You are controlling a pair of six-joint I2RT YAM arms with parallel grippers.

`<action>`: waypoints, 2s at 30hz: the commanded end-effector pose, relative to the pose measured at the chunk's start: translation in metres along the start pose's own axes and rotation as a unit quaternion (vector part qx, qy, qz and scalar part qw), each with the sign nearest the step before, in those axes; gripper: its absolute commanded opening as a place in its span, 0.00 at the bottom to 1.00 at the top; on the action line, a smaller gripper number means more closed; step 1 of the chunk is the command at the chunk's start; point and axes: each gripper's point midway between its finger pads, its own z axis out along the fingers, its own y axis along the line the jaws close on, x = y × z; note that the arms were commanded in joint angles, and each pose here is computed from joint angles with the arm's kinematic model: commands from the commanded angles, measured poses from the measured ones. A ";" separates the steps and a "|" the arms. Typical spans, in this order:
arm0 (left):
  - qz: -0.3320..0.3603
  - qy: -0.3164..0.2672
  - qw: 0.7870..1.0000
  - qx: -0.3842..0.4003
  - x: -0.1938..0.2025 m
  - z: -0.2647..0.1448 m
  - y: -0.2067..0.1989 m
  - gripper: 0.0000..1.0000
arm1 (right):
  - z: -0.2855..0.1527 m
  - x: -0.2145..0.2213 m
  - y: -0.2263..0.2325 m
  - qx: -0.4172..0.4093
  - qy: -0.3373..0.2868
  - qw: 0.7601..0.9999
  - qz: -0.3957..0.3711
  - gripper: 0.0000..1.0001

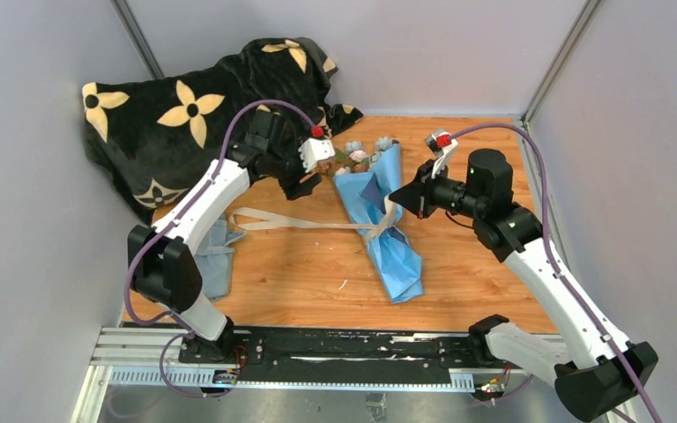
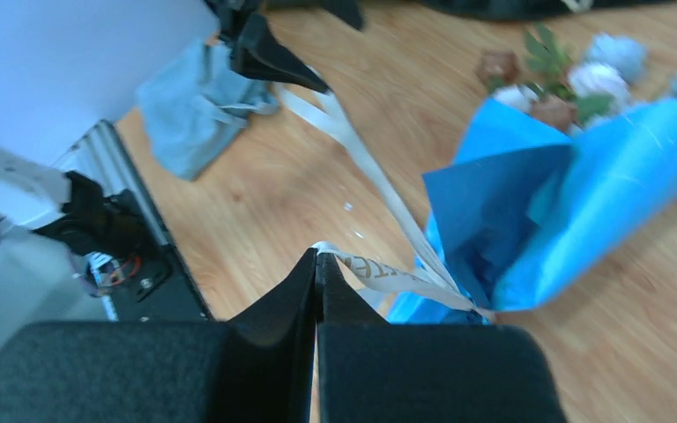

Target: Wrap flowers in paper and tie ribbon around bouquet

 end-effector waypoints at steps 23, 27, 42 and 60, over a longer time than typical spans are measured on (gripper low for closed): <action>-0.038 -0.159 0.946 0.281 -0.127 -0.007 -0.134 0.85 | 0.047 -0.047 0.042 -0.080 -0.128 0.984 0.099 0.00; -0.048 -0.153 0.953 0.258 -0.128 -0.002 -0.125 0.52 | 0.052 -0.042 0.041 -0.082 -0.125 0.983 0.106 0.00; -0.076 -0.173 0.954 0.233 -0.145 0.013 -0.114 0.15 | 0.054 -0.033 0.040 -0.085 -0.117 0.983 0.113 0.00; -0.088 -0.138 0.980 0.113 -0.147 -0.036 -0.066 0.00 | 0.049 0.173 0.039 -0.119 0.101 0.988 -0.002 0.26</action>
